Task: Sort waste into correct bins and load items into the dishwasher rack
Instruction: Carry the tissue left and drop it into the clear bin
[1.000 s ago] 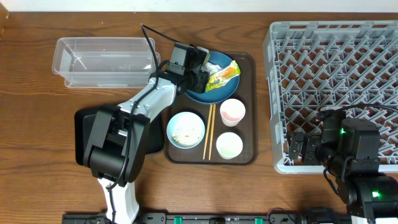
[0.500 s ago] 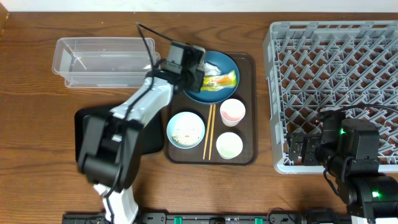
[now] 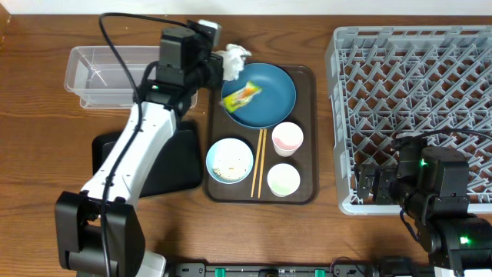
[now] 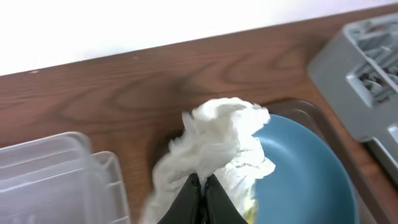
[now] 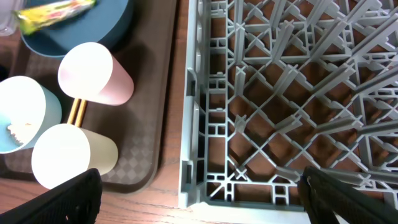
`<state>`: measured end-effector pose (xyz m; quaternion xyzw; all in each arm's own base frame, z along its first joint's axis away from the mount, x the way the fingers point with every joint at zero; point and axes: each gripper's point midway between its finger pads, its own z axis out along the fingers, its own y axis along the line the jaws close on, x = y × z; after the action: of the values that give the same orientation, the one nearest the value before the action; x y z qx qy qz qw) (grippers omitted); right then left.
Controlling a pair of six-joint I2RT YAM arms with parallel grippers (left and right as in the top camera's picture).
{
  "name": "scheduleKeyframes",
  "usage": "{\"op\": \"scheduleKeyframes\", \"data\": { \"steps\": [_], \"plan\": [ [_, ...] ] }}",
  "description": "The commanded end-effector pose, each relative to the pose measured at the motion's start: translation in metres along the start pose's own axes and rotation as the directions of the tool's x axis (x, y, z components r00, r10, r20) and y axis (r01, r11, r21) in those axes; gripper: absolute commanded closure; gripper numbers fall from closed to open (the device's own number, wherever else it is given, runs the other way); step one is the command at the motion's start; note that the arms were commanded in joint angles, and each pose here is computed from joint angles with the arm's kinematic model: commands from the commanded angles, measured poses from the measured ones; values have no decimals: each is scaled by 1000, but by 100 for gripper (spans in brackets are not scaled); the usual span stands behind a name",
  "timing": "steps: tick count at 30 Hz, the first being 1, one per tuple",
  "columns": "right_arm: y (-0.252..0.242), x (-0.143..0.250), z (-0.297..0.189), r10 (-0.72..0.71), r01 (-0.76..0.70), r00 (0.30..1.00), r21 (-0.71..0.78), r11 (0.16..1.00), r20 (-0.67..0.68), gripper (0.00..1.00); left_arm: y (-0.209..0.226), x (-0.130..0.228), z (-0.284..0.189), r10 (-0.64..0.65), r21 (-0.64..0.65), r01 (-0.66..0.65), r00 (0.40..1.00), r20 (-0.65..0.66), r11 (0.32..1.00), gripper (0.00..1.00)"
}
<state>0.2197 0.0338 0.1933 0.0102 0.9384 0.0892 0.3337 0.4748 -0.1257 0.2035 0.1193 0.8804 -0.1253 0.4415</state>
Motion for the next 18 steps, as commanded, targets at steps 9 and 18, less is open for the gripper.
{"op": "scheduleKeyframes", "data": {
  "steps": [9,18],
  "plan": [
    [-3,-8,-6,6,-7,1000,17,1000,29,1,103,-31,-45,-79,-228,108,988,134,968,92],
    [-3,-9,-6,6,-7,999,19,1000,32,1,138,-17,-44,-123,-280,151,986,117,948,56]
  ]
}}
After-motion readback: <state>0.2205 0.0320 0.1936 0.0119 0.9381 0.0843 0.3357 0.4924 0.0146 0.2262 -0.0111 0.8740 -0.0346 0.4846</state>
